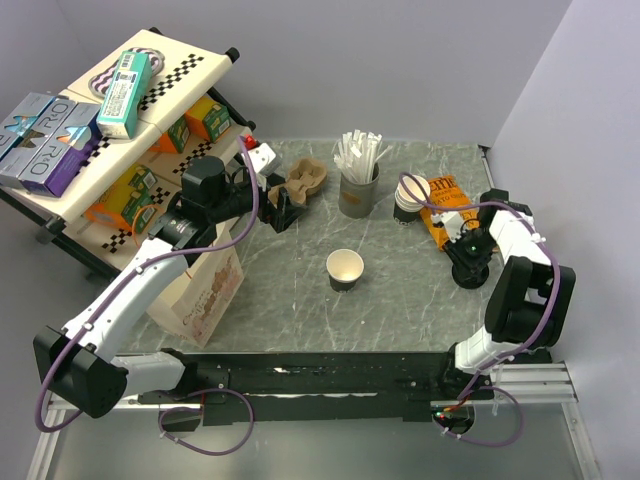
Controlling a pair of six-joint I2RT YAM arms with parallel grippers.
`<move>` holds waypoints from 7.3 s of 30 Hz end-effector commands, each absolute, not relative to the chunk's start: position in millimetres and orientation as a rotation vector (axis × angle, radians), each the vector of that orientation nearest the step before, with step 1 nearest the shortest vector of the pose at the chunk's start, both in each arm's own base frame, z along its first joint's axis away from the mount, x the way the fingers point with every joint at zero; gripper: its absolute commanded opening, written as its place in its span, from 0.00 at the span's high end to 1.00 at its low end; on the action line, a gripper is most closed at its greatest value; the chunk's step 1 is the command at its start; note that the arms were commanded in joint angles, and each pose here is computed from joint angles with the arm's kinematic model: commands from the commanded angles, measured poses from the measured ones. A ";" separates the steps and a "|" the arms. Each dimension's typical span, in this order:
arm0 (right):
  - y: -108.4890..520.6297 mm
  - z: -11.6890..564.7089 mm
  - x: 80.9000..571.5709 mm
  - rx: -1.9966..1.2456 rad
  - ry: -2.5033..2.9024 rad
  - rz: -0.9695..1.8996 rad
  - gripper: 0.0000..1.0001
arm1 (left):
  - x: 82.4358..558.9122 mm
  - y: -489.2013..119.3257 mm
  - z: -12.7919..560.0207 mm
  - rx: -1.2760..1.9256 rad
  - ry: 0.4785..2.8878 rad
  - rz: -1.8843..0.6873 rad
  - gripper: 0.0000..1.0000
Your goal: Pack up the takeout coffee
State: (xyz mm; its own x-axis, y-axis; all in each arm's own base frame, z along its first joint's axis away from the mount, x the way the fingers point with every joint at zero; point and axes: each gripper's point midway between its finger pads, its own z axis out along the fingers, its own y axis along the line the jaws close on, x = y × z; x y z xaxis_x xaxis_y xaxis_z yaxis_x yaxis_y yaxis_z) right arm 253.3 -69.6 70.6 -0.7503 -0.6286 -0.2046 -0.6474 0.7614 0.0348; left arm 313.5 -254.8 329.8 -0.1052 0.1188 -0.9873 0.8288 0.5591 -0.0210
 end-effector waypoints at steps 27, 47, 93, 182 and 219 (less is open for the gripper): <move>-65.7 74.3 270.4 -1.058 2.764 0.274 0.69 | 321.3 -259.8 331.7 0.824 1.566 -0.726 0.01; -67.3 65.5 268.9 -1.052 2.804 0.294 0.67 | 322.3 -260.8 331.6 0.827 1.566 -0.728 0.01; -76.9 75.0 278.8 -1.013 2.821 0.220 1.00 | 325.2 -262.2 330.0 0.837 1.563 -0.722 0.01; -84.4 72.4 277.8 -1.079 2.855 0.192 0.96 | 315.2 -275.2 321.7 0.983 1.520 -0.719 0.01; 200.3 332.3 211.2 -1.062 1.848 1.556 1.00 | 286.6 -288.8 338.0 1.115 1.396 -0.664 0.01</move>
